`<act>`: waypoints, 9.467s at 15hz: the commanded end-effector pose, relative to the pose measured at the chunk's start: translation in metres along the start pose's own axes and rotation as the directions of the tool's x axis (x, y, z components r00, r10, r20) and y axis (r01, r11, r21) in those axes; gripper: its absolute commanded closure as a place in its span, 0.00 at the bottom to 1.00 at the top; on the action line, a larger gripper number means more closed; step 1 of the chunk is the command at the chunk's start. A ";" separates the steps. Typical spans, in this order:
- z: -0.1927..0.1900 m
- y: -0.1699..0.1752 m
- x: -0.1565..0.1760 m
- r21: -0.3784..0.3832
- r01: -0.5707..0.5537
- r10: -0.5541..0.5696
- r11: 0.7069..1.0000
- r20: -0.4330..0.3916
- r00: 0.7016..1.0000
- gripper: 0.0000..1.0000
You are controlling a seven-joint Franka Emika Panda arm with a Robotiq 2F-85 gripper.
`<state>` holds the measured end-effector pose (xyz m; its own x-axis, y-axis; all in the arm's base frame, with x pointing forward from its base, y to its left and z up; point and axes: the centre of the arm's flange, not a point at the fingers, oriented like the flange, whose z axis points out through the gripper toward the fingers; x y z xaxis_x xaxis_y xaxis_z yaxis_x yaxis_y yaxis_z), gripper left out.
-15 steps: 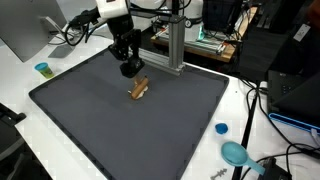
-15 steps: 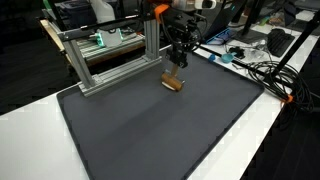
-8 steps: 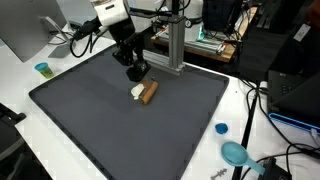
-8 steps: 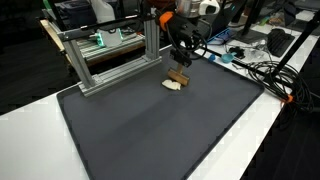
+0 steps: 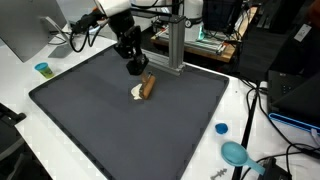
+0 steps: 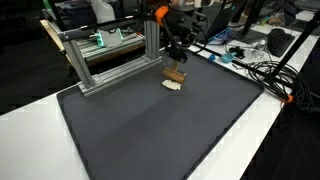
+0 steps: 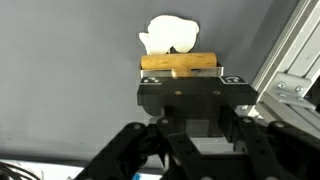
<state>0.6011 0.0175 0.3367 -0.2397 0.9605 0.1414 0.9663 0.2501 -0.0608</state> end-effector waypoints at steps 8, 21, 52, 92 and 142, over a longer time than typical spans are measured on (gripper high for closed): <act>-0.038 -0.034 -0.004 -0.090 0.128 -0.121 0.988 0.074 0.990 0.78; 0.016 0.019 -0.008 0.022 0.124 -0.126 0.992 0.108 0.986 0.78; -0.021 -0.010 0.001 0.006 0.228 -0.225 0.974 0.192 0.955 0.78; -0.186 -0.144 -0.021 -0.257 -0.589 0.579 0.766 -0.123 0.806 0.53; -0.100 -0.259 0.065 -0.102 -0.973 0.969 -0.206 -0.163 -0.188 0.20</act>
<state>0.3554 -0.0034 0.4635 0.9944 0.0592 0.0871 0.0581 -0.9982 0.0148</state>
